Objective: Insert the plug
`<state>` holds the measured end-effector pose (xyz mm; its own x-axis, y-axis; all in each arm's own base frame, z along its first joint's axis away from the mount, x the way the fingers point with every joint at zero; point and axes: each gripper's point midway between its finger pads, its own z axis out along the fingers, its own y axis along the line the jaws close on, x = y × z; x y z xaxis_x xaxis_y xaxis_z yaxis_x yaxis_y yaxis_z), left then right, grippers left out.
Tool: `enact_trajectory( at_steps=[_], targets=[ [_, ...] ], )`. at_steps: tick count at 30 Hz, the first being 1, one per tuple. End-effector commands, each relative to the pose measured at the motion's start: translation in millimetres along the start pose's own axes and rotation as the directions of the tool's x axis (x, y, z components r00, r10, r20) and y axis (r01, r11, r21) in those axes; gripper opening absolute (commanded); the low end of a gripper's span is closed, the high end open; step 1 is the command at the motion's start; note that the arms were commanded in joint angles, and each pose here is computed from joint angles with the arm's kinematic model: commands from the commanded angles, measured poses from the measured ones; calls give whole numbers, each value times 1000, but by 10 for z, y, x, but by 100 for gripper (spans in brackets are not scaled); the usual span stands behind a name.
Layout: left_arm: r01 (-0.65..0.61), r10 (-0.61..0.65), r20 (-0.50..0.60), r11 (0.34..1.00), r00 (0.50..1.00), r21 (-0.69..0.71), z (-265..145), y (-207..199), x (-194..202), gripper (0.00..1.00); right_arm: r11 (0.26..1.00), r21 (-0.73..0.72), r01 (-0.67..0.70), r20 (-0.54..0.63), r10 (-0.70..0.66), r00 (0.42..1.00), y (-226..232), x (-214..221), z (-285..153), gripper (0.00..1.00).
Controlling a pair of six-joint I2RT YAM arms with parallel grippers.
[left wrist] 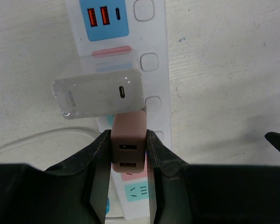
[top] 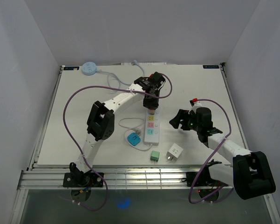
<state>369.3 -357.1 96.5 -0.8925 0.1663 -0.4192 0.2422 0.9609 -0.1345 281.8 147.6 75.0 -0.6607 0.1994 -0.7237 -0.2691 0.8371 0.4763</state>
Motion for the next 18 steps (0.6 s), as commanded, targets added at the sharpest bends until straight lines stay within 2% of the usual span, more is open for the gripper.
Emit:
enact_trajectory(
  at_steps=[1, 13, 18],
  targets=[
    [-4, 4, 47, 1000, 999, 9, -74, -68, -130, 0, 1000, -29, 9, 32, -8, 999, 42, -83, 8, 81],
    [4, 2, 91, 998, 996, -61, -39, 24, -186, 0, 999, -33, 1, 33, 0, 999, 31, -79, 1, 81],
    [8, -4, 73, 998, 997, -55, -1, 7, -138, 0, 999, -35, -3, 36, 4, 999, 29, -86, -4, 81]
  ],
)
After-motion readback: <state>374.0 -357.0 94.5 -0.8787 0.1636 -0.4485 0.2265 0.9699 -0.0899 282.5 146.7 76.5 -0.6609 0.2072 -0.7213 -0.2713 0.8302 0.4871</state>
